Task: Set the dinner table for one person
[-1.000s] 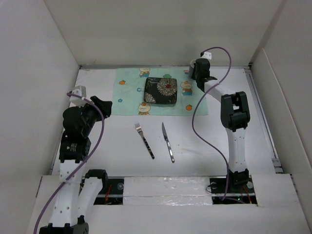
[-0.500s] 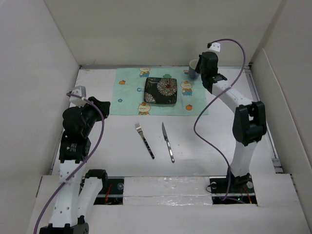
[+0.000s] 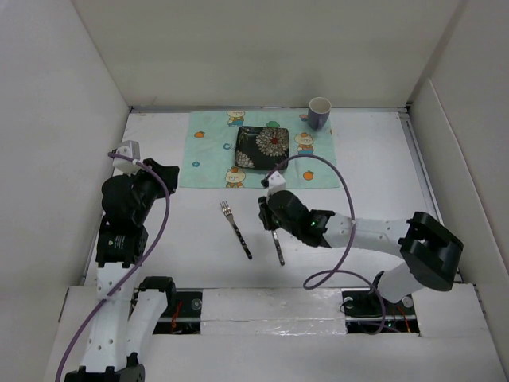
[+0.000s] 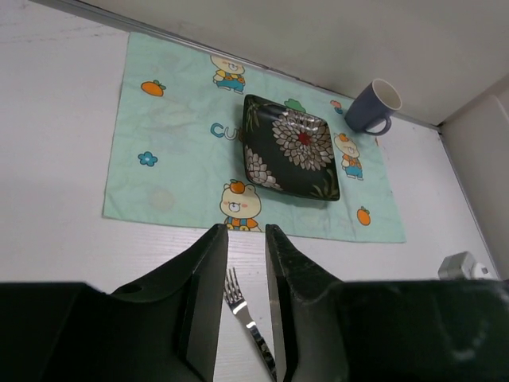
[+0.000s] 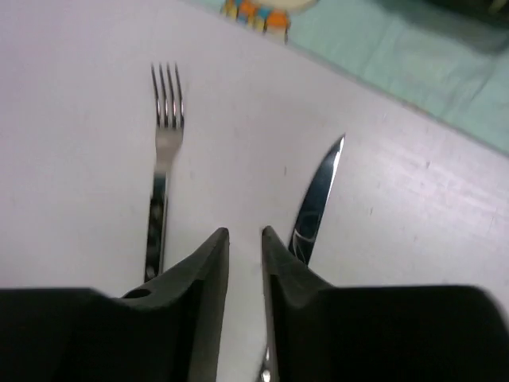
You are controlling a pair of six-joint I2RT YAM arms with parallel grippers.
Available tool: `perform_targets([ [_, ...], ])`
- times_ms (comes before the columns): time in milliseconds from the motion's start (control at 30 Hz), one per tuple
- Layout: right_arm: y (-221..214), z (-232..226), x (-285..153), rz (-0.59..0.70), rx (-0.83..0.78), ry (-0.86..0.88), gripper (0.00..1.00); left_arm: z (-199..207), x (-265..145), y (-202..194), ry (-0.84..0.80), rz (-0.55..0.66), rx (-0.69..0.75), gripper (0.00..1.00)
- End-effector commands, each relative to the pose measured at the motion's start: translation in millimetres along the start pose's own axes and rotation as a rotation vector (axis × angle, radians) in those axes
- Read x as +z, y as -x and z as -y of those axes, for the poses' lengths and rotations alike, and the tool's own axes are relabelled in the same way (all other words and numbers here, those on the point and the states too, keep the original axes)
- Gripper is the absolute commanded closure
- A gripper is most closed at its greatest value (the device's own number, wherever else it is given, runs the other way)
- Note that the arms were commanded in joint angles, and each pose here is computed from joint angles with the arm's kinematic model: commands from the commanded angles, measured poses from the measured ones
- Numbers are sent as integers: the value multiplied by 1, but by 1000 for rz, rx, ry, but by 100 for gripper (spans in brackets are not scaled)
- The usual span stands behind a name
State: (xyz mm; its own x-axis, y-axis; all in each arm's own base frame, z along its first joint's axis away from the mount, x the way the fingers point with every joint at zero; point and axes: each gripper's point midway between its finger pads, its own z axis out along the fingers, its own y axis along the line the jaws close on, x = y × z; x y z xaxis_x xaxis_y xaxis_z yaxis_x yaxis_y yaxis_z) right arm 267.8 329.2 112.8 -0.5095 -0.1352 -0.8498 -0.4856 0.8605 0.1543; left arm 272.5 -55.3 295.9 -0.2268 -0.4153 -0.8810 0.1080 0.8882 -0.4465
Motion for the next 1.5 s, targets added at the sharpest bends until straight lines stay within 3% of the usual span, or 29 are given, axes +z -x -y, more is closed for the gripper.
perform_targets([
  [0, -7, 14, -20, -6, 78, -80, 63, 8, -2, 12, -33, 46, 10, 77],
  [67, -30, 18, -24, -64, 96, -91, 52, 8, -3, 11, -32, 46, 10, 72],
  [200, -65, 30, -31, -160, 80, -159, 48, 8, -2, 11, -31, 40, 6, 71],
  [300, -96, 21, -34, -245, 42, -177, 48, 9, -3, 11, -37, 44, 6, 70],
  [533, -125, 25, -30, -306, 36, -237, 51, 9, -2, 11, -38, 42, 5, 70],
  [633, -128, 29, -27, -302, 41, -264, 60, 8, 0, 9, -35, 31, 5, 70],
  [767, -129, 32, -25, -308, 34, -290, 100, 10, -1, 9, -43, 34, 6, 70],
  [867, -111, 33, -31, -260, 50, -300, 100, 8, 1, 9, -32, 29, 5, 70],
  [1100, 12, 47, -39, 14, 146, -228, 100, 6, 2, 7, -24, 22, 1, 70],
  [1200, 64, 86, -27, 128, 214, -245, 100, 8, 1, 8, -32, 26, 1, 70],
  [1367, 122, 149, 18, 207, 270, -318, 100, 3, 2, 8, -6, 30, -2, 70],
  [1433, 127, 173, 35, 193, 287, -358, 100, -1, 2, 10, 22, 37, -8, 69],
  [1467, 111, 193, 56, 127, 295, -366, 100, -3, 2, 10, 29, 36, -9, 69],
])
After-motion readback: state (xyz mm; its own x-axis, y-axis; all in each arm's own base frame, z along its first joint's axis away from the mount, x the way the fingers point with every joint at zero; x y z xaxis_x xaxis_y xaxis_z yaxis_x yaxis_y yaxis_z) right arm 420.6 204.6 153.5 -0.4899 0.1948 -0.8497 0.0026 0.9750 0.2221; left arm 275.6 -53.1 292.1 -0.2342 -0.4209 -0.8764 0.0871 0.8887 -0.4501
